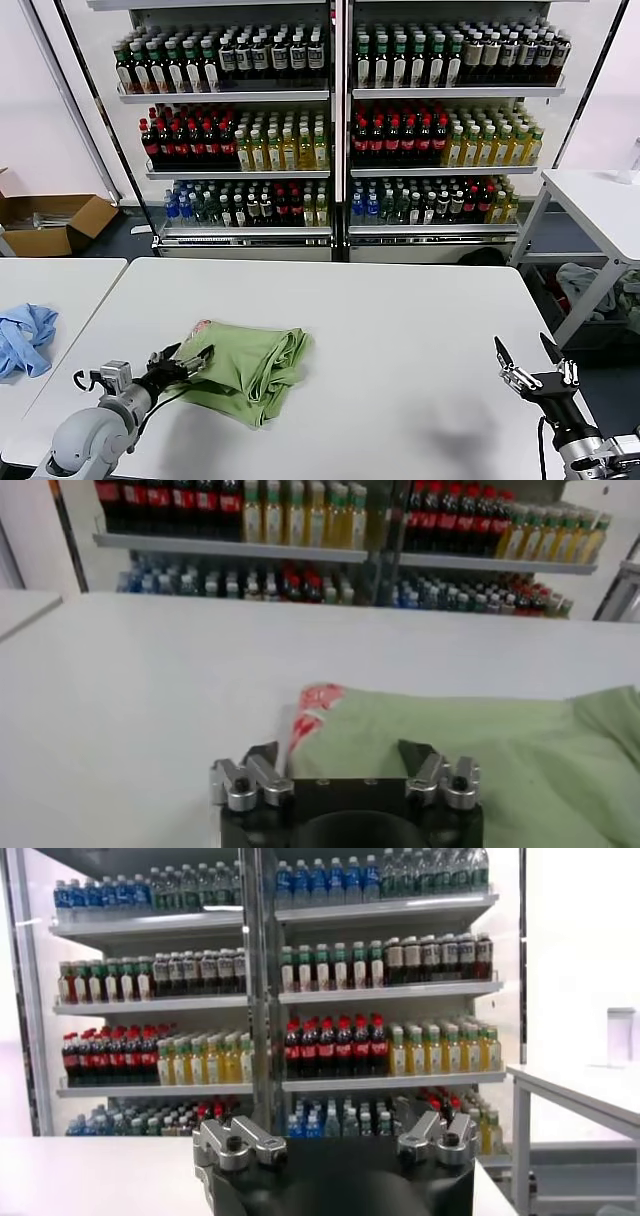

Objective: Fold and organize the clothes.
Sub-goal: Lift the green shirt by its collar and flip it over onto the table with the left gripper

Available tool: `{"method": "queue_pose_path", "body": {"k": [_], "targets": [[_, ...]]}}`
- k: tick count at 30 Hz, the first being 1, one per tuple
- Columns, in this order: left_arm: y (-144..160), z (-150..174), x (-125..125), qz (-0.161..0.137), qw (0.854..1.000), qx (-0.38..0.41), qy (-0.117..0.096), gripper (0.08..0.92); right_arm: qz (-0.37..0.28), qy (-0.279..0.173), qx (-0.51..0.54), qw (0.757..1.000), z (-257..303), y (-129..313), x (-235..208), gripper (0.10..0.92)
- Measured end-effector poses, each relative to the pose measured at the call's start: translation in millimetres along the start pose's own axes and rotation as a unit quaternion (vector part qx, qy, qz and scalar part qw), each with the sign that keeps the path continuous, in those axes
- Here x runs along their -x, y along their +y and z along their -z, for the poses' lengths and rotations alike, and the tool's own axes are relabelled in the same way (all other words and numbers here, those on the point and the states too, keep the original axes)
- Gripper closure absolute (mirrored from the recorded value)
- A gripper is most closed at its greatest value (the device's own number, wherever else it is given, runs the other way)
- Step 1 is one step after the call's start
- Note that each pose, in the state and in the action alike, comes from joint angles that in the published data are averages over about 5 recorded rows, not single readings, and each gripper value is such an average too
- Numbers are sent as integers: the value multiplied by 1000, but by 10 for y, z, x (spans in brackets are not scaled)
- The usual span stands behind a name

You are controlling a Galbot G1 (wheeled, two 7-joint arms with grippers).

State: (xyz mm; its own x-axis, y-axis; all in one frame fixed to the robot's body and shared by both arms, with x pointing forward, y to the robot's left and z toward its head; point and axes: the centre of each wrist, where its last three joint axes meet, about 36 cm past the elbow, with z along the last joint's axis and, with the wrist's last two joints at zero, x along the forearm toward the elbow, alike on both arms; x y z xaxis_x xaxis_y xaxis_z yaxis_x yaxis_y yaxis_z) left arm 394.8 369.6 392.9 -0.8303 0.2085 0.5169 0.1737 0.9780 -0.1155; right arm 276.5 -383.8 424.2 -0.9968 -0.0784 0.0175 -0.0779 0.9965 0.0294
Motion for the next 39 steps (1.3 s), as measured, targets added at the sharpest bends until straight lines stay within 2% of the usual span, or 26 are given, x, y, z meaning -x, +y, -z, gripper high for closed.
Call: {"method": "queue_pose_path", "body": {"k": [11, 19, 22, 29, 34, 39], "targets": [[-116, -94, -30, -16, 1000, 15, 13, 627, -1, -2, 1, 1000, -1, -15, 15, 200], [-174, -105, -85, -9, 1000, 13, -1, 851, -3, -4, 1, 1000, 9, -36, 15, 200], [-168, -83, -128, 4, 1000, 15, -15, 880, -3, -6, 2, 1000, 12, -34, 20, 200], [13, 69, -297, 51, 997, 32, -51, 879, 0, -10, 4, 1000, 31, -16, 41, 200], [375, 320, -476, 99, 991, 45, -74, 879, 1, -12, 4, 1000, 40, -19, 44, 200], [845, 661, -701, 151, 982, 69, -86, 879, 3, -12, 5, 1000, 46, -16, 35, 200]]}}
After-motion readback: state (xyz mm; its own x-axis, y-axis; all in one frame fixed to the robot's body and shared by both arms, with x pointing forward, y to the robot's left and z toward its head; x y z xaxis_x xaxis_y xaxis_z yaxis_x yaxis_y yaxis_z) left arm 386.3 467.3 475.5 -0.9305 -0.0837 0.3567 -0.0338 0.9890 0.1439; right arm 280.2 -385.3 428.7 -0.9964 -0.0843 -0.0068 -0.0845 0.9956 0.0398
